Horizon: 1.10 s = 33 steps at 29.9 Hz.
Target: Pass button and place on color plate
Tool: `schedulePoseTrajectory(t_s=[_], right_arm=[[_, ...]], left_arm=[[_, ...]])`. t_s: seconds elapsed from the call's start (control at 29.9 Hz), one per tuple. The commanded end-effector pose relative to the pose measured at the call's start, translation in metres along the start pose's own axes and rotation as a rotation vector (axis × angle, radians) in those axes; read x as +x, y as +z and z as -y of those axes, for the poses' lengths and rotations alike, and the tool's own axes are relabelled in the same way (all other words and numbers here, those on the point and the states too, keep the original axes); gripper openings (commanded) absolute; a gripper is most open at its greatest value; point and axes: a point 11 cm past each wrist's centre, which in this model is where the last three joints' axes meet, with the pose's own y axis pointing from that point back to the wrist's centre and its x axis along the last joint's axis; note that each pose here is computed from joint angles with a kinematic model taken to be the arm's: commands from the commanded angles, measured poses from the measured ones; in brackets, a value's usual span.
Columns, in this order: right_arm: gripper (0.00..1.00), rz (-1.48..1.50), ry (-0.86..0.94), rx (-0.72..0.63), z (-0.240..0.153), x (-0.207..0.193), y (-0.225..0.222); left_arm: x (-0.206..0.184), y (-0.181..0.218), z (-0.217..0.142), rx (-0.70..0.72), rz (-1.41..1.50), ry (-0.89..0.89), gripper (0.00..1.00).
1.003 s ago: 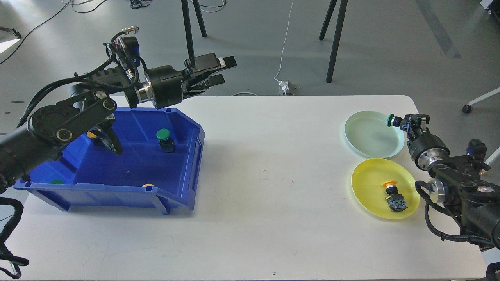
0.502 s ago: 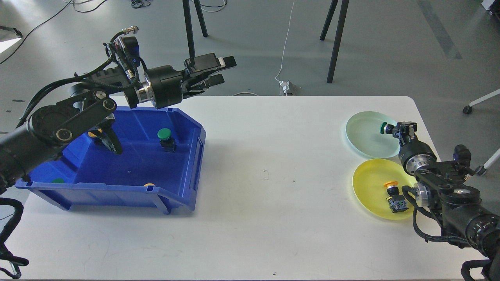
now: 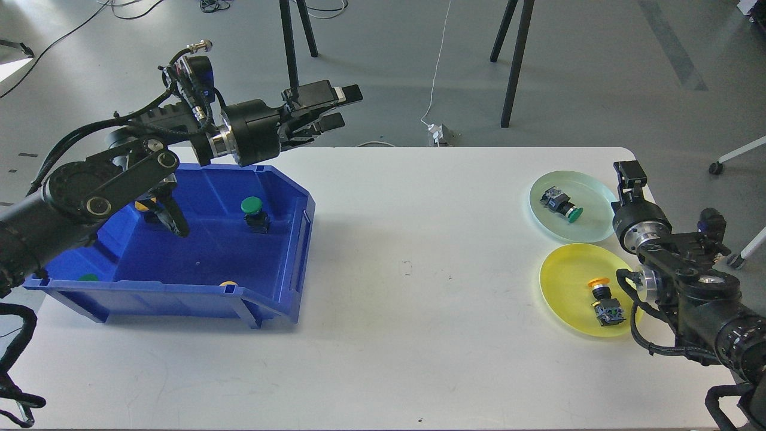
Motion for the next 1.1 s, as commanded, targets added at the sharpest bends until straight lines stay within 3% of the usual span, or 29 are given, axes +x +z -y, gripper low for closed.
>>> schedulePoseTrajectory(t_s=[0.0,0.2,0.27,0.4,0.5,0.74,1.07], right_arm=[[0.94,0.085,0.005,0.063,0.01,-0.001,-0.034],[0.95,0.385,-0.177,0.287,0.012,-0.013,-0.132],[0.95,0.492,-0.296,0.41,0.0,-0.016,-0.177],[0.95,0.565,-0.547,0.556,-0.029,-0.028,-0.219],[0.95,0.646,-0.697,0.594,-0.041,-0.035,-0.226],[0.98,0.836,-0.626,0.575,-0.033,-0.015,-0.214],[0.98,0.852,-0.643,0.561,-0.03,-0.033,-0.213]], left_arm=[[0.007,-0.002,-0.004,-0.014,-0.054,0.044,0.92],[0.043,-0.001,-0.021,-0.123,-0.271,0.242,0.94],[0.067,0.002,-0.037,-0.202,-0.384,0.365,0.94],[0.096,-0.007,-0.071,-0.228,-0.45,0.508,0.97],[0.105,-0.014,-0.093,-0.205,-0.44,0.55,0.98],[0.113,-0.026,-0.13,-0.237,-0.475,0.657,0.99],[0.111,-0.029,-0.129,-0.241,-0.487,0.66,0.99]])
